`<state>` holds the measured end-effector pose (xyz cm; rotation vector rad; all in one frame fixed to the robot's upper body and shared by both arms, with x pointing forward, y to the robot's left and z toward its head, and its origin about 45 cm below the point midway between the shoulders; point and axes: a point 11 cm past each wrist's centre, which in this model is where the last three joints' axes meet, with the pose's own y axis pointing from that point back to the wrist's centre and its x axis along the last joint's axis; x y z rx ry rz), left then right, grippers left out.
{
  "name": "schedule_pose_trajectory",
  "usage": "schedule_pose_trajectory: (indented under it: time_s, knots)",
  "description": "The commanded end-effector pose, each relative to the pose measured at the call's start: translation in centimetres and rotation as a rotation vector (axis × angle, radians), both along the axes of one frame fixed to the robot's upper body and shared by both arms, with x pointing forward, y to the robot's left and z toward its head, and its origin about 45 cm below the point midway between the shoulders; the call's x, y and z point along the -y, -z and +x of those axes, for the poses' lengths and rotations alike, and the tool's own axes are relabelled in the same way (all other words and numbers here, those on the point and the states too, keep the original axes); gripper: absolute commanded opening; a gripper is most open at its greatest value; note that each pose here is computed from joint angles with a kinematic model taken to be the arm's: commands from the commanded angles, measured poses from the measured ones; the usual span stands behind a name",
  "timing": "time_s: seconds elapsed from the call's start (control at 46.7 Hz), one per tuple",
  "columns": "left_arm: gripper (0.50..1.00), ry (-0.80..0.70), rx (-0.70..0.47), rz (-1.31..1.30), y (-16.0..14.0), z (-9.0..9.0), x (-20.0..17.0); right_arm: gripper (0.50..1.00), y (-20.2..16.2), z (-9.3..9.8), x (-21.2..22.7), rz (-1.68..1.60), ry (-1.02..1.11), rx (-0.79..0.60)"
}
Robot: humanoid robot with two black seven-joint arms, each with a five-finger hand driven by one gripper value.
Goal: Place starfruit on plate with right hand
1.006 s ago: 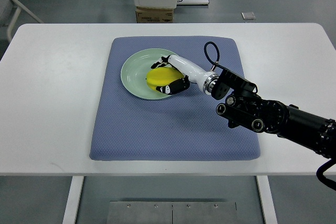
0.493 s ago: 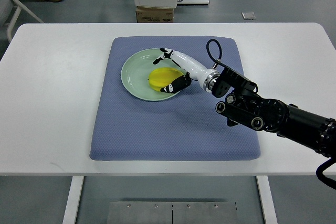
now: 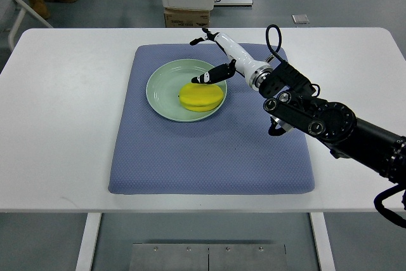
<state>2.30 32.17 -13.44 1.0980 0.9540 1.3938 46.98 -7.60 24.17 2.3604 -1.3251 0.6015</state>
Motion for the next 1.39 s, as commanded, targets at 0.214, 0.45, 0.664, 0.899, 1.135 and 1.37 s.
schedule_pose_trajectory:
  time_s: [0.214,0.45,0.664,0.899,1.135,1.37]
  knots:
    - [1.000,-0.001,0.000,-0.002,0.0,0.0,0.1,1.000,-0.6,2.5,4.9,0.202,0.227,-0.079]
    - [1.000,-0.001,0.000,-0.002,0.0,0.0,0.1,1.000,-0.2,3.1,7.8,0.335,0.344,-0.120]
    - [1.000,-0.001,0.000,0.000,0.0,0.0,0.0,1.000,-0.1,3.3,9.3,0.468,0.416,-0.171]
    - [1.000,0.001,0.000,0.000,0.0,0.0,0.0,1.000,0.4,3.4,11.7,0.599,0.515,-0.204]
    - [1.000,-0.001,0.000,0.000,0.0,0.0,0.0,1.000,2.9,2.3,13.0,0.624,0.563,-0.245]
    - [1.000,0.001,0.000,0.000,0.0,0.0,0.0,1.000,3.7,2.0,13.2,0.623,0.574,-0.258]
